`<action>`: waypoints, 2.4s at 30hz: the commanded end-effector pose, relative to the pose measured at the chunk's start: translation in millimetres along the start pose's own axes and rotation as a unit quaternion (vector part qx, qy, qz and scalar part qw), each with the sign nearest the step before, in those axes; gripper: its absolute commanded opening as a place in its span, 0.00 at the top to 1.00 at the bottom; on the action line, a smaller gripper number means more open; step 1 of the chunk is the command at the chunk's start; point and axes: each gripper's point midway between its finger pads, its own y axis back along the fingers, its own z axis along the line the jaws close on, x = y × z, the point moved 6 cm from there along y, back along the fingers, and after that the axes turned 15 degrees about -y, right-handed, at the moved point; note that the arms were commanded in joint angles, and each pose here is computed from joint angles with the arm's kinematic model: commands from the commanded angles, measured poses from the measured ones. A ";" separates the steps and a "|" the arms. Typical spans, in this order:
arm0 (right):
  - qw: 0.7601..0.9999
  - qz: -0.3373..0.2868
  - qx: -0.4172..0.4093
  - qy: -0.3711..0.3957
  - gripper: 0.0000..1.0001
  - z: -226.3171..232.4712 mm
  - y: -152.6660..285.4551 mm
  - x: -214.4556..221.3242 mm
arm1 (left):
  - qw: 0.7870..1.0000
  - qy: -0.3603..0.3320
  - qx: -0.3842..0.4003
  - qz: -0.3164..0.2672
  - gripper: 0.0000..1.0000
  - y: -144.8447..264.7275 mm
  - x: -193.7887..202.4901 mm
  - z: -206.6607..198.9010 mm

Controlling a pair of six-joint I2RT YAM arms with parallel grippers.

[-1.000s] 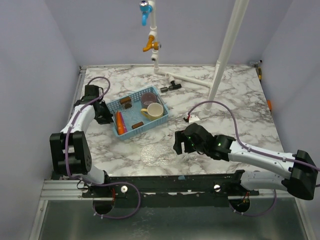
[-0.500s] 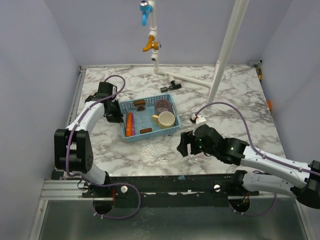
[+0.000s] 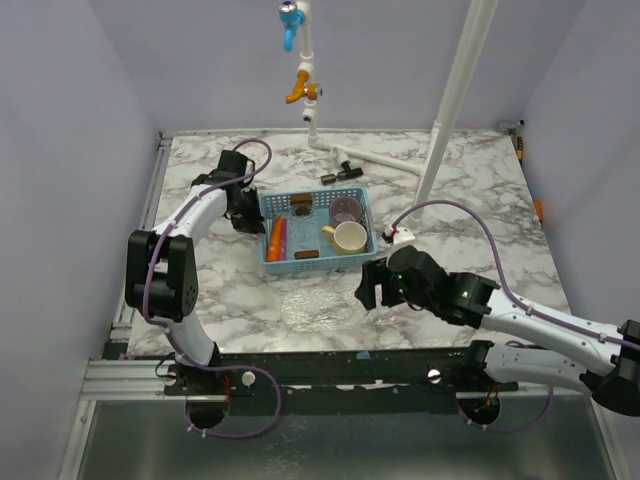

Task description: Prepare toiletry sets of a toothbrush and toothpaste on the tray

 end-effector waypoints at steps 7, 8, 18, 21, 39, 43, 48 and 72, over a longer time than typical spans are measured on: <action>0.998 -0.037 0.042 -0.022 0.20 -2.2 4.9 -13.8 | 0.996 -0.005 0.079 -0.039 1.00 -3.2 -28.9 -52.5; 0.998 -0.038 0.044 -0.023 0.20 -1.9 4.7 -14.4 | 0.996 -0.004 0.081 -0.039 1.00 -3.7 -29.5 -54.2; 0.997 -0.044 0.060 -0.037 0.19 -2.5 3.9 -16.8 | 0.996 0.000 0.082 -0.039 1.00 -12.8 -29.9 -57.4; 0.996 -0.046 0.066 -0.040 0.18 -0.3 2.6 -19.5 | 0.996 -0.002 0.079 -0.043 0.95 -12.3 -31.3 -57.0; 0.993 -0.050 0.100 0.041 0.18 32.1 -15.8 -55.5 | 0.994 -0.038 0.023 -0.104 0.46 41.0 -48.9 -52.7; 0.990 -0.054 0.114 0.070 0.20 38.2 -25.7 -65.0 | 0.991 -0.042 0.005 -0.129 0.42 62.3 -44.7 -50.3; 0.986 -0.047 0.127 0.092 0.27 34.9 -43.0 -75.1 | 0.985 -0.057 0.001 -0.163 0.36 90.6 -30.6 -49.3; 0.983 0.022 0.147 0.104 0.48 5.9 -118.7 -99.7 | 0.938 -0.133 0.075 -0.310 0.01 141.1 61.9 -51.2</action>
